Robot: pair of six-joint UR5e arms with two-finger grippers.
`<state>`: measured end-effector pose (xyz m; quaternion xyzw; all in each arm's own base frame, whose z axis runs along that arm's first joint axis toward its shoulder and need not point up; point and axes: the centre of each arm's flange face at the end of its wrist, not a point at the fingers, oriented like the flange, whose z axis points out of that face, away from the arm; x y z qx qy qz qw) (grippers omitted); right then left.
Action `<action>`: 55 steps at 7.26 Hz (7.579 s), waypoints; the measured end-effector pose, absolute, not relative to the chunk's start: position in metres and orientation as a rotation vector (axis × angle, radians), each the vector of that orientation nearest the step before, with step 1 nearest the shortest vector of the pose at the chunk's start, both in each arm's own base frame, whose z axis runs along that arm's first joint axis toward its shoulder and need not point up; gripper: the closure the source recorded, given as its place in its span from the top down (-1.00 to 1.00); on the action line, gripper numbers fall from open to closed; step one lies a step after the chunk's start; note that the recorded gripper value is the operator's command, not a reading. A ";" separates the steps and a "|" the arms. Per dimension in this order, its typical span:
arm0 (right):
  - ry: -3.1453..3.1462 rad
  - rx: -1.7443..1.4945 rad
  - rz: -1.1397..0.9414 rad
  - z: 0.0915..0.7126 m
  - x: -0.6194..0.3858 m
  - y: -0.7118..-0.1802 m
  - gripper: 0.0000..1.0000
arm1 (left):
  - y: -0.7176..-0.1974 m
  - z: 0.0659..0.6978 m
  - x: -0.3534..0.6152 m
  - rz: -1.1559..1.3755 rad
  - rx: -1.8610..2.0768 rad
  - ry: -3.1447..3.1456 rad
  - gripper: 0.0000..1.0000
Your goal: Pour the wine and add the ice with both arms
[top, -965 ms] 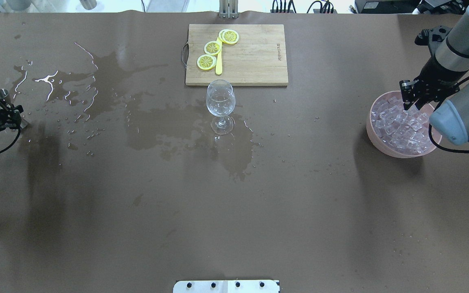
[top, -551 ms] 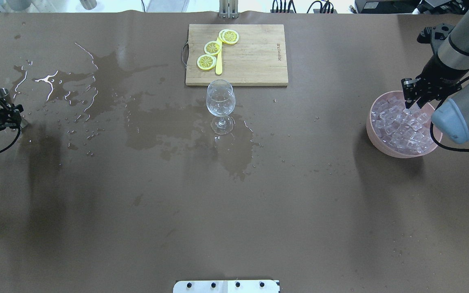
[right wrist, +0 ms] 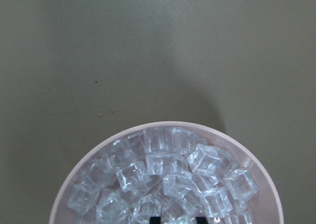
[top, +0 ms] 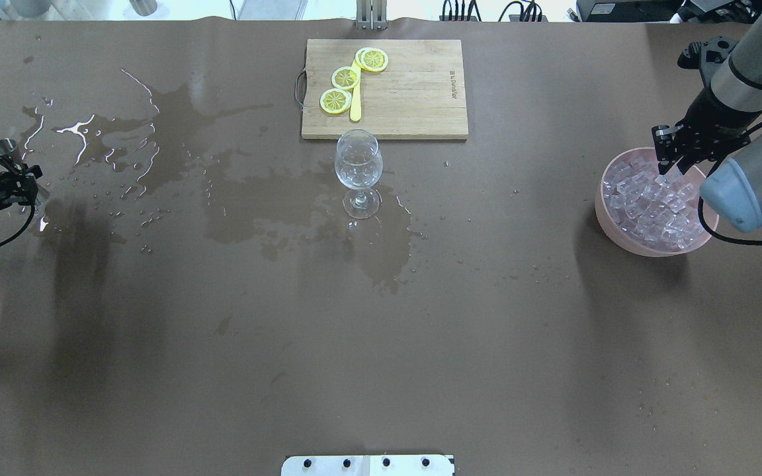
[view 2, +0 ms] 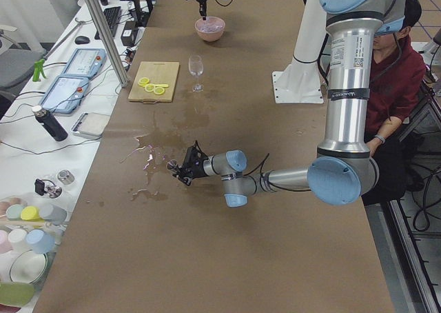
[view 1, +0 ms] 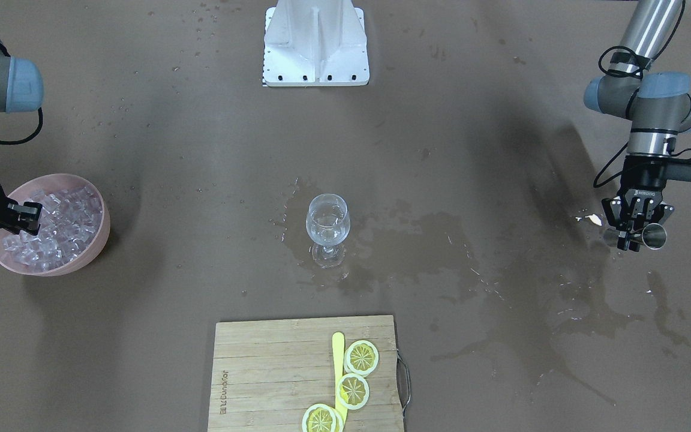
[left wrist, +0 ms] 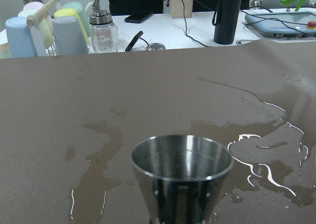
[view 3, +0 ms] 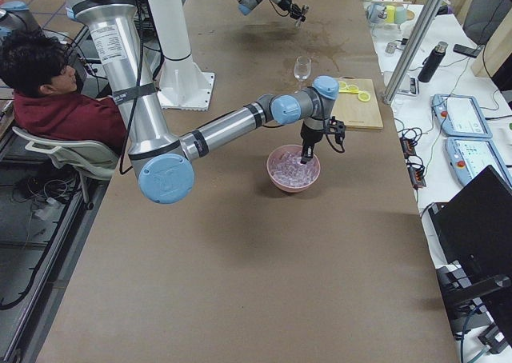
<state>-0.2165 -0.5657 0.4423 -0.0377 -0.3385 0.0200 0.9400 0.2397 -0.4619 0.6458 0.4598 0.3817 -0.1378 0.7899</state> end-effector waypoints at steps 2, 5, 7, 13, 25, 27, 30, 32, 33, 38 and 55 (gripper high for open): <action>-0.696 -0.072 0.044 0.439 -0.214 -0.567 -0.72 | -0.484 0.621 0.241 -0.315 1.027 0.855 -1.00; -0.705 -0.059 0.046 0.432 -0.209 -0.567 -0.72 | -0.539 0.553 0.270 -0.330 1.067 0.899 -1.00; -0.706 -0.057 0.047 0.429 -0.208 -0.567 -0.72 | -0.566 0.507 0.288 -0.327 1.079 0.926 -1.00; -0.711 -0.051 0.056 0.424 -0.204 -0.566 -0.73 | -0.598 0.378 0.317 -0.298 1.079 0.995 -1.00; -0.761 -0.063 0.064 0.416 -0.192 -0.560 -0.73 | -0.553 0.259 0.401 0.016 1.165 0.943 -1.00; -0.761 -0.062 0.065 0.416 -0.191 -0.560 -0.73 | -0.534 0.250 0.418 0.068 1.224 0.897 -1.00; -0.761 -0.062 0.065 0.416 -0.191 -0.560 -0.73 | -0.511 0.234 0.433 0.176 1.292 0.809 -1.00; -0.760 -0.064 0.065 0.415 -0.192 -0.560 -0.73 | -0.504 0.226 0.432 0.262 1.341 0.736 -1.00; -0.758 -0.066 0.066 0.415 -0.192 -0.560 -0.73 | -0.499 0.221 0.435 0.302 1.347 0.701 -1.00; -0.756 -0.066 0.066 0.412 -0.194 -0.563 -0.73 | -0.470 0.222 0.469 0.436 1.397 0.541 -1.00; -0.762 -0.055 0.066 0.406 -0.194 -0.563 -0.73 | -0.449 0.200 0.506 0.666 1.415 0.141 -1.00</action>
